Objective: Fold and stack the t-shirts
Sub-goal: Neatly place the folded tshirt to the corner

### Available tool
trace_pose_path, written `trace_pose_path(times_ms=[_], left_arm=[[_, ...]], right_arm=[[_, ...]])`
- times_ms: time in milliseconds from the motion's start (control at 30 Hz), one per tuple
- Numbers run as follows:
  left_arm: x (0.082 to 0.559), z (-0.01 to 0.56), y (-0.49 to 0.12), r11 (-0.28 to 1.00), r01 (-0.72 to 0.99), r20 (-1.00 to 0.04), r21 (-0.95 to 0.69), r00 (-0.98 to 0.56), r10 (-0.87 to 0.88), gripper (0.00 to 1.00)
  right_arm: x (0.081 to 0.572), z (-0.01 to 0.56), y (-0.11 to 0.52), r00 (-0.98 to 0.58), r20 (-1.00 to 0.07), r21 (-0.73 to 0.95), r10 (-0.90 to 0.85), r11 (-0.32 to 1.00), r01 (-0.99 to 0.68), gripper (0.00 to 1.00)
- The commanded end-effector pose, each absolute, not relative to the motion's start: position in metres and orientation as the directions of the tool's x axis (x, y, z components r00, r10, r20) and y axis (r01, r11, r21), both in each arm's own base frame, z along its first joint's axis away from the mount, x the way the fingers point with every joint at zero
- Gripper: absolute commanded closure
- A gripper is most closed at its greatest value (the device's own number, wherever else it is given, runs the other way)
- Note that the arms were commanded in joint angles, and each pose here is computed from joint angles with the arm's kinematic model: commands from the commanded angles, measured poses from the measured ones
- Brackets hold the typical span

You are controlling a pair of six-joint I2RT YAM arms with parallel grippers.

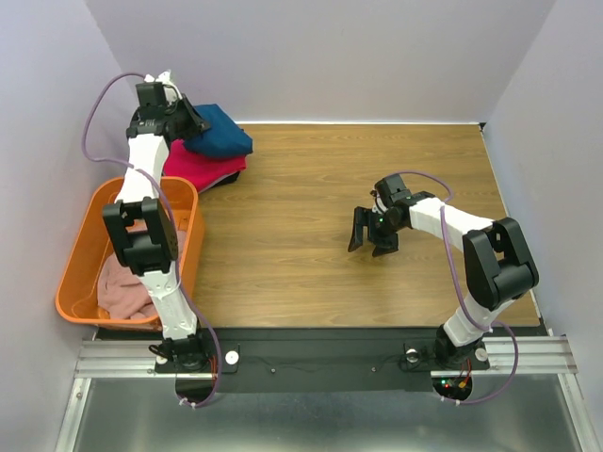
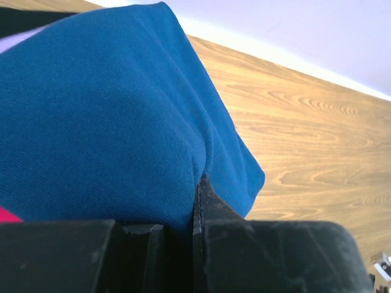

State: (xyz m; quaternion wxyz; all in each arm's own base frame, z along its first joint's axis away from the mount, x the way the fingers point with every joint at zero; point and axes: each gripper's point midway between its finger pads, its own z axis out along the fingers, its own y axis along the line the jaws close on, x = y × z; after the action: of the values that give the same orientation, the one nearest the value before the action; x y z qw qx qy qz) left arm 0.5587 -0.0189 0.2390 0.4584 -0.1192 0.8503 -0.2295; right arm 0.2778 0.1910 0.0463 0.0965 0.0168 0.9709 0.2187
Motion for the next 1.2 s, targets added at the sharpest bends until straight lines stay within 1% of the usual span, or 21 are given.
trace_pose_path(times_ms=[0, 267, 467, 533, 567, 600, 633, 700, 867, 900, 967, 1000, 1033, 1067, 1100, 1133, 1167], left_arm=[[0.552, 0.308, -0.003, 0.877, 0.060, -0.819, -0.478, -0.390, -0.420, 1.00], [0.546, 0.293, 0.015, 0.881, -0.010, -0.814, -0.473, -0.377, -0.441, 1.00], [0.545, 0.257, 0.023, 0.879, -0.081, -0.776, -0.470, -0.437, -0.455, 1.00], [0.545, 0.244, 0.038, 0.874, -0.167, -0.762, -0.456, -0.435, -0.480, 0.82], [0.542, 0.242, 0.043, 0.872, -0.200, -0.757, -0.447, -0.435, -0.488, 0.60], [0.541, 0.242, 0.047, 0.870, -0.220, -0.759, -0.440, -0.426, -0.492, 0.51], [0.540, 0.243, 0.056, 0.865, -0.262, -0.766, -0.428, -0.403, -0.501, 0.32], [0.537, 0.253, 0.064, 0.862, -0.289, -0.781, -0.417, -0.372, -0.502, 0.01], [0.529, 0.290, 0.091, 0.827, -0.408, -0.822, -0.386, -0.256, -0.510, 0.01], [0.521, 0.302, 0.101, 0.804, -0.456, -0.833, -0.381, -0.207, -0.512, 0.01], [0.510, 0.309, 0.108, 0.786, -0.498, -0.843, -0.366, -0.181, -0.507, 0.01], [0.499, 0.325, 0.117, 0.763, -0.533, -0.857, -0.366, -0.127, -0.500, 0.01], [0.490, 0.321, 0.119, 0.749, -0.556, -0.856, -0.360, -0.123, -0.503, 0.01], [0.484, 0.328, 0.122, 0.738, -0.566, -0.861, -0.367, -0.092, -0.499, 0.01], [0.470, 0.347, 0.122, 0.729, -0.565, -0.870, -0.386, -0.042, -0.492, 0.01], [0.459, 0.336, 0.125, 0.712, -0.601, -0.876, -0.363, -0.039, -0.480, 0.01], [0.454, 0.344, 0.125, 0.713, -0.593, -0.884, -0.374, -0.004, -0.467, 0.01]], right_arm=[[0.282, 0.053, 0.197, -0.979, -0.198, 0.443, 0.051, 0.895, -0.043, 0.17], [0.280, 0.053, 0.197, -0.980, -0.194, 0.446, 0.049, 0.894, -0.044, 0.17], [0.281, 0.052, 0.199, -0.980, -0.195, 0.448, 0.044, 0.893, -0.049, 0.17], [0.281, 0.053, 0.198, -0.980, -0.193, 0.448, 0.045, 0.893, -0.047, 0.17], [0.281, 0.053, 0.198, -0.980, -0.194, 0.449, 0.045, 0.892, -0.048, 0.17], [0.281, 0.054, 0.198, -0.979, -0.199, 0.449, 0.046, 0.892, -0.050, 0.17], [0.281, 0.056, 0.198, -0.978, -0.202, 0.449, 0.046, 0.892, -0.051, 0.17], [0.282, 0.056, 0.198, -0.978, -0.205, 0.448, 0.047, 0.892, -0.052, 0.17], [0.285, 0.060, 0.197, -0.974, -0.221, 0.442, 0.056, 0.896, -0.048, 0.17], [0.286, 0.061, 0.196, -0.971, -0.230, 0.437, 0.060, 0.898, -0.048, 0.17], [0.289, 0.065, 0.195, -0.967, -0.243, 0.436, 0.070, 0.899, -0.044, 0.17], [0.291, 0.070, 0.195, -0.963, -0.260, 0.433, 0.072, 0.900, -0.050, 0.16], [0.292, 0.072, 0.194, -0.960, -0.268, 0.431, 0.078, 0.901, -0.047, 0.17], [0.295, 0.075, 0.193, -0.957, -0.280, 0.428, 0.082, 0.903, -0.048, 0.16], [0.296, 0.078, 0.192, -0.953, -0.292, 0.425, 0.085, 0.904, -0.050, 0.16], [0.299, 0.081, 0.190, -0.947, -0.309, 0.415, 0.090, 0.908, -0.050, 0.16], [0.300, 0.083, 0.189, -0.943, -0.319, 0.411, 0.092, 0.910, -0.050, 0.16]])
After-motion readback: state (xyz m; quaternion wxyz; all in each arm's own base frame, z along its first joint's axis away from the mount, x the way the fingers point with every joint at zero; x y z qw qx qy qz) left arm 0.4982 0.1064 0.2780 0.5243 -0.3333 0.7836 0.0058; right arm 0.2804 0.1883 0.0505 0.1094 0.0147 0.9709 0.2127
